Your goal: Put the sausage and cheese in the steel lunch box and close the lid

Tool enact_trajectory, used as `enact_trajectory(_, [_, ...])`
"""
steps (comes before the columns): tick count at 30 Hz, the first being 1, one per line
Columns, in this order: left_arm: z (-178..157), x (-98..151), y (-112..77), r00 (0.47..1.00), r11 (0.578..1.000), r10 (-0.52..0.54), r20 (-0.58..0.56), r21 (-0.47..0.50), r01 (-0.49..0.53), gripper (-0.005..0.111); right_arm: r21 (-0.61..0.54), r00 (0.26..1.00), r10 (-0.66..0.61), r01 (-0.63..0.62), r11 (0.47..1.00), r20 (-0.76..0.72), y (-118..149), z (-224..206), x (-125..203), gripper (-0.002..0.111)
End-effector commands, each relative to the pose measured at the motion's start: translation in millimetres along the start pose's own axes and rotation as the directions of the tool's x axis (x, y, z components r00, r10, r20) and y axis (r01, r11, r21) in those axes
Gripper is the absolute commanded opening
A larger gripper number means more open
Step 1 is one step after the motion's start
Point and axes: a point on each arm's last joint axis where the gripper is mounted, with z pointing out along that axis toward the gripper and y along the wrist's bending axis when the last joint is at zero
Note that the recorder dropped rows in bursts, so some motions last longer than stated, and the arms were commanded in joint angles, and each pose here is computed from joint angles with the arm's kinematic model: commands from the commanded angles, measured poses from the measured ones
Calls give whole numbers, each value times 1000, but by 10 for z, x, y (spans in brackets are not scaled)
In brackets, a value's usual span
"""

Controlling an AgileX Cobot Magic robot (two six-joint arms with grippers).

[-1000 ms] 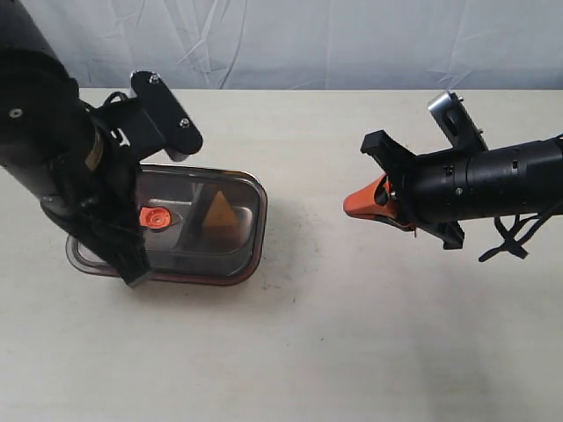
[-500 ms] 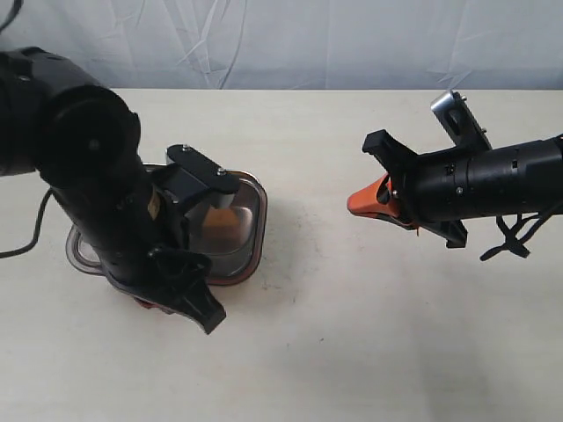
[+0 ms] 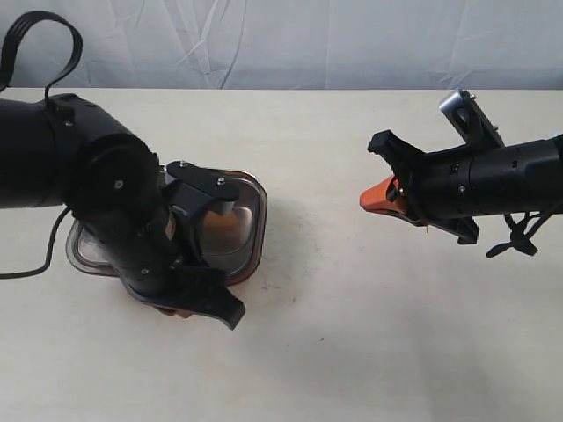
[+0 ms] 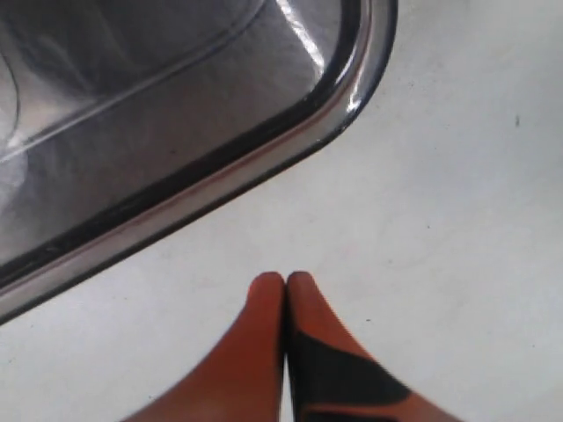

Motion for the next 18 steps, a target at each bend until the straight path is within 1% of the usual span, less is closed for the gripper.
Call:
enact_trajectory(1, [70,39,-5,1000,1000,-22,21,15,21,0,10,1000,-13,13,1000,10,-13,-13,-6,0])
enact_trajectory(6, [92,5,18,996,999,-44,71,-5,45,0,10,1000,-13,13,1000,10,-13,-13,-6,0])
enact_trajectory(18, [125,-21,71,995,997,-38,89,-65,44,0,12,1000,-21,21,1000,8,-14,-13,-5,0])
